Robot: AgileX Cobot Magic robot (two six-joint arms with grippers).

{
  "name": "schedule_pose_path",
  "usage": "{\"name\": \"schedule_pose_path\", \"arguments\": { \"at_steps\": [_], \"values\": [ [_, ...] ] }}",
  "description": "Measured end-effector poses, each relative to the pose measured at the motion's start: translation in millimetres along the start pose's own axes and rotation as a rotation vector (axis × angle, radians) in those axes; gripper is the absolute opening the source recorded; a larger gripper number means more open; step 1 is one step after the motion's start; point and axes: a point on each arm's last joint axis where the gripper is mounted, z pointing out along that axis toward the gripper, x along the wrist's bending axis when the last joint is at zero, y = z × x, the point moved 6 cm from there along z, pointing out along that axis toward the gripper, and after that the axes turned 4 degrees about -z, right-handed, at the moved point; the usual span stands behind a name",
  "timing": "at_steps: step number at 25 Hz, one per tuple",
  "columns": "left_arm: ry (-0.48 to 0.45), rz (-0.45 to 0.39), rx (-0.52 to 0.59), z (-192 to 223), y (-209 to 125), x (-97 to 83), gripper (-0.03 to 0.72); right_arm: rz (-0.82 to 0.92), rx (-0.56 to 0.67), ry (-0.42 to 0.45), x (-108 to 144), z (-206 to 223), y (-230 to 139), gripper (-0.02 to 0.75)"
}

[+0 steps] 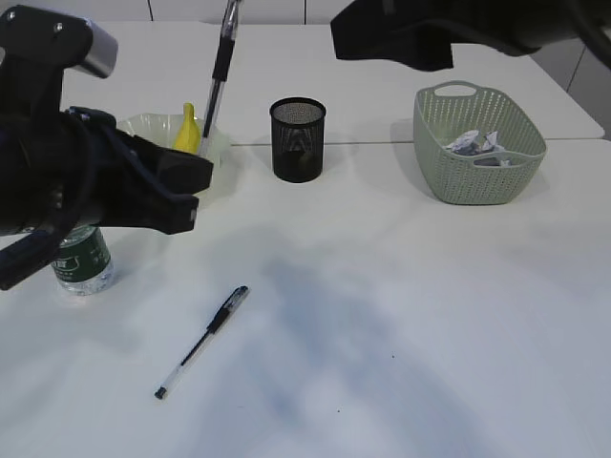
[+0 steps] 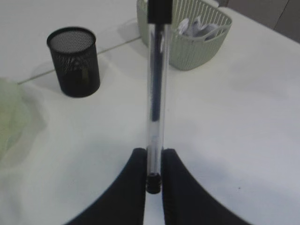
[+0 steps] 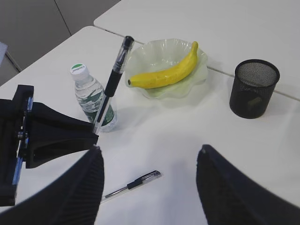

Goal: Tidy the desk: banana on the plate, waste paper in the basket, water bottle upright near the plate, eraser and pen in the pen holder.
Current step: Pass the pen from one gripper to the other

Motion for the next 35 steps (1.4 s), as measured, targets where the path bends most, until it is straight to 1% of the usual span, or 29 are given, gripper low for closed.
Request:
{"name": "schedule_pose_path", "arguments": {
  "at_steps": [3,5,9,13,22,25,30,35],
  "values": [
    [-0.047,0.034,-0.068,-0.7,8.7,-15.3,0.038,-0.022,-0.014,-0.001,-0.1,0.0,2.1,0.461],
    [-0.075,0.056,-0.094,-1.5,11.4,-24.6,0.038,-0.037,-0.024,-0.002,-0.3,0.0,3.6,0.461],
    [-0.121,0.097,-0.151,-3.7,17.4,-39.1,0.038,-0.059,-0.045,-0.008,-1.0,-0.2,6.9,0.461],
    [-0.16,0.11,-0.229,-7.3,27.4,-50.7,0.038,-0.075,-0.065,-0.013,-1.5,-0.3,9.9,0.461],
    [-0.223,0.12,-0.333,-14.7,39.1,-69.3,0.038,-0.065,-0.114,-0.019,-2.4,-0.4,17.2,0.461],
    [-0.245,0.122,-0.352,-17.0,40.6,-76.1,0.038,-0.055,-0.132,-0.018,-2.3,-0.7,20.0,0.461],
    [-0.253,0.122,-0.369,-18.3,42.7,-78.0,0.038,-0.045,-0.14,-0.006,-0.6,-0.9,21.1,0.461],
    [-0.254,0.116,-0.371,-18.5,43.0,-78.1,0.038,-0.038,-0.156,0.027,4.3,-1.4,23.5,0.461]
  ]
}}
